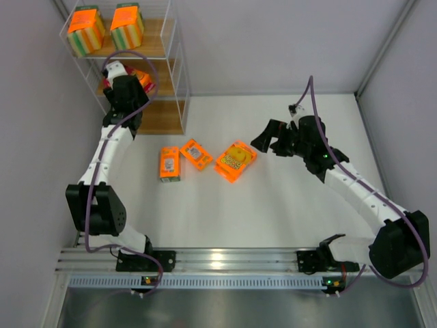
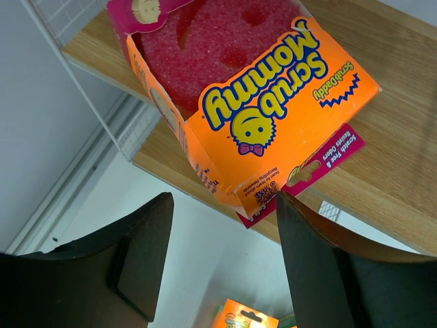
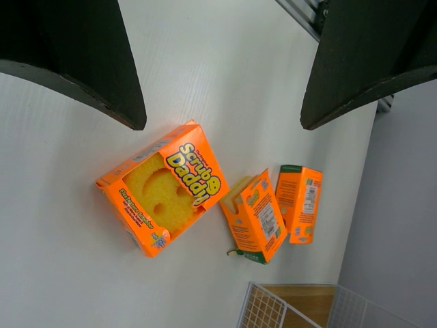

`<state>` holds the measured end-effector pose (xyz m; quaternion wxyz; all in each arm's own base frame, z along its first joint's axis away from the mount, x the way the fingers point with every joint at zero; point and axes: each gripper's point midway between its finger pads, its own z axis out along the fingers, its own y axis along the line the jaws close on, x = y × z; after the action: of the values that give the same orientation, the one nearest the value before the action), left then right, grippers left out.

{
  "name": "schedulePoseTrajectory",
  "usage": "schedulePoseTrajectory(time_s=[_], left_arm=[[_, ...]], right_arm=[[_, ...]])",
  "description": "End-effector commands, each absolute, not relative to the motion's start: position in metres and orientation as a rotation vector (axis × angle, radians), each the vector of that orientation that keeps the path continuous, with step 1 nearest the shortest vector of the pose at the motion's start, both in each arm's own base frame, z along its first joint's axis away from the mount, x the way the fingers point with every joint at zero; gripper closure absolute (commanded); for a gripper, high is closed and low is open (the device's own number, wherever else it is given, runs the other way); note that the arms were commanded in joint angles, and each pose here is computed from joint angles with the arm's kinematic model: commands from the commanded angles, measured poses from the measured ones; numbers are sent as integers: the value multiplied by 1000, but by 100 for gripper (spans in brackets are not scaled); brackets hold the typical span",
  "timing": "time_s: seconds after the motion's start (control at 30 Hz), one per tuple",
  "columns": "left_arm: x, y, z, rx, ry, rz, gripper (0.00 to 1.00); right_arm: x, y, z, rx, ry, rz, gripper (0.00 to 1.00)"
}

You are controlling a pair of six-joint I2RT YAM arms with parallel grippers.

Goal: Place and organize the cleaning sponges onto the shelf

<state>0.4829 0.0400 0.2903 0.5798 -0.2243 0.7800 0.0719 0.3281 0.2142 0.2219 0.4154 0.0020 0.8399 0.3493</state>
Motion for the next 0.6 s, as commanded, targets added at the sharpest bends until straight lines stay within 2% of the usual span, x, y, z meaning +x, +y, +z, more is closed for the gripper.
schedulePoseTrajectory(time_s=[0.0, 0.13, 0.43, 0.57], left_arm=[[484, 57, 319, -508, 1727, 193, 33], [487, 57, 325, -446, 1713, 210, 35], [482, 101, 316, -577, 1691, 261, 41], [478, 115, 314, -611, 1684, 282, 40]], right_arm=[[338, 214, 247, 7, 2047, 890, 1], [337, 214, 246, 9, 2050, 893, 0], [338, 214, 244, 21, 2054, 897, 1], [339, 214, 244, 22, 2053, 893, 0]])
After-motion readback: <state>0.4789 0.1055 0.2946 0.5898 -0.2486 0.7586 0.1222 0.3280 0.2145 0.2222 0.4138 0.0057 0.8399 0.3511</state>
